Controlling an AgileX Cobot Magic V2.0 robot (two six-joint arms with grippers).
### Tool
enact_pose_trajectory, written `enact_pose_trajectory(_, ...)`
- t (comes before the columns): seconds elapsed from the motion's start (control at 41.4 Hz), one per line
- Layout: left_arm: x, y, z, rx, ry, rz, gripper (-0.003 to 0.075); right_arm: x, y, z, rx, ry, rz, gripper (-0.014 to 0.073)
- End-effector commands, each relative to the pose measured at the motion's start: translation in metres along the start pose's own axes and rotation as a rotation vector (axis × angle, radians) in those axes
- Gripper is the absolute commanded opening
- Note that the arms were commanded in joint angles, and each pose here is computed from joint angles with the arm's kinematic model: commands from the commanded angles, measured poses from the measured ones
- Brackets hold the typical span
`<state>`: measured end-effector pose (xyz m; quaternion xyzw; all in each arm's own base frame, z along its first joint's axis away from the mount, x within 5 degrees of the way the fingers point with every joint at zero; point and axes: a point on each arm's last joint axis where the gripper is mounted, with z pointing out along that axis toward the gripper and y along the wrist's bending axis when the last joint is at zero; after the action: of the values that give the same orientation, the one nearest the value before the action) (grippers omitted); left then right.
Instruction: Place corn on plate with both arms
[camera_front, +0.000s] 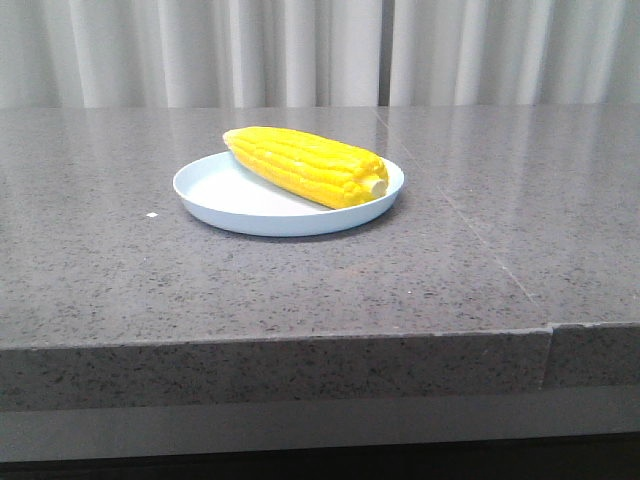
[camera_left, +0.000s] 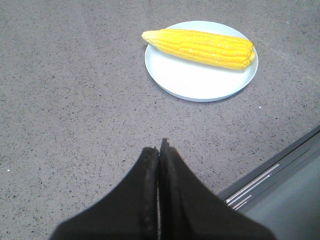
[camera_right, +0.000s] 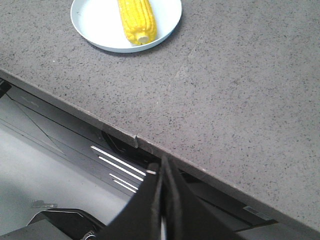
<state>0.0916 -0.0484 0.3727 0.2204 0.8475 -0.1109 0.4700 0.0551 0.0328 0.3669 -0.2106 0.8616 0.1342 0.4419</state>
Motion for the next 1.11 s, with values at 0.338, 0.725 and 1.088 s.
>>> enact_pose_trajectory(0.338,-0.013,-0.001,-0.005,0.005,-0.100,-0.004,-0.0020,-0.010,-0.001,-0.004,0.009,-0.078,-0.015,-0.0120)
enact_pose_trajectory(0.725,0.011,0.011,-0.023,-0.136,-0.326,-0.063,-0.0020,-0.010,-0.001,-0.004,0.009,-0.078,-0.015,-0.0120)
enact_pose_trajectory(1.088,0.079,0.022,-0.001,-0.369,-0.543,-0.113,-0.0020,-0.010,-0.001,-0.004,0.009,-0.078,-0.015,-0.0120)
